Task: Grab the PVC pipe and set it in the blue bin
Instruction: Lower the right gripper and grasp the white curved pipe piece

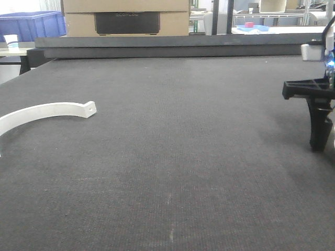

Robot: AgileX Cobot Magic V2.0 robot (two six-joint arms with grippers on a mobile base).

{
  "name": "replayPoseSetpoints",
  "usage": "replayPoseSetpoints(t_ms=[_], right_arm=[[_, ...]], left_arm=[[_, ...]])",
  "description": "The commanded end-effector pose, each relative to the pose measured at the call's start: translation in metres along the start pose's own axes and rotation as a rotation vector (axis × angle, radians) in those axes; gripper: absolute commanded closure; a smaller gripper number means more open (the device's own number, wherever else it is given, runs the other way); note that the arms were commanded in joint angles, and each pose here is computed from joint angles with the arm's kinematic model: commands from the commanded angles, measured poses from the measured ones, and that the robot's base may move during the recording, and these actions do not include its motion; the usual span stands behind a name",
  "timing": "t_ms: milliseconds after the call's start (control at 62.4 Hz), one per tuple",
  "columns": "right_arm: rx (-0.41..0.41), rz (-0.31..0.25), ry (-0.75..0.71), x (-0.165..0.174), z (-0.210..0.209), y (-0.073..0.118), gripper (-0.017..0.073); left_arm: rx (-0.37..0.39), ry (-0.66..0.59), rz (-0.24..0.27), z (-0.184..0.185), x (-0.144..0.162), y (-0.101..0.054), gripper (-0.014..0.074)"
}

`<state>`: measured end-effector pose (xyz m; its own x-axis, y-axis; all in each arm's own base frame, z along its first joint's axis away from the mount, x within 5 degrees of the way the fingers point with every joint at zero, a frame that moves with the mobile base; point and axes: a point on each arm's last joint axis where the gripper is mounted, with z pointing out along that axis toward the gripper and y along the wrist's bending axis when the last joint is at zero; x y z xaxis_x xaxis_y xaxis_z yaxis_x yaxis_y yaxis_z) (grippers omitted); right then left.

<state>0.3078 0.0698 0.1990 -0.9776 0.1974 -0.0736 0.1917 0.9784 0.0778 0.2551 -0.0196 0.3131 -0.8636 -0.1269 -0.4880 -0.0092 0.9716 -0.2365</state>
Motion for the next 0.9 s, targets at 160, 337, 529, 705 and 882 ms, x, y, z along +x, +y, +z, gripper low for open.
replayPoseSetpoints(t_ms=[160,337,529,705,882], right_arm=[[-0.012,0.041,-0.029,-0.004,0.001,0.002,0.0355],[-0.012,0.041,-0.033,-0.005,0.001,0.002,0.0359],[0.028,0.011,-0.042,-0.005,0.001,-0.002,0.0577],[0.079,-0.023,-0.042,-0.005,-0.001,-0.007,0.0720],[0.054,-0.188,-0.088,0.004,-0.020,0.006,0.0721]], left_arm=[[0.010,0.021,-0.005,-0.003,0.001,-0.001,0.0704],[0.010,0.038,-0.005,-0.003,0.003,-0.001,0.0704],[0.010,0.038,-0.005,-0.003,0.003,-0.001,0.0704],[0.010,0.038,-0.005,-0.003,0.003,-0.001,0.0704],[0.011,0.055,-0.005,-0.004,0.003,-0.002,0.0704]])
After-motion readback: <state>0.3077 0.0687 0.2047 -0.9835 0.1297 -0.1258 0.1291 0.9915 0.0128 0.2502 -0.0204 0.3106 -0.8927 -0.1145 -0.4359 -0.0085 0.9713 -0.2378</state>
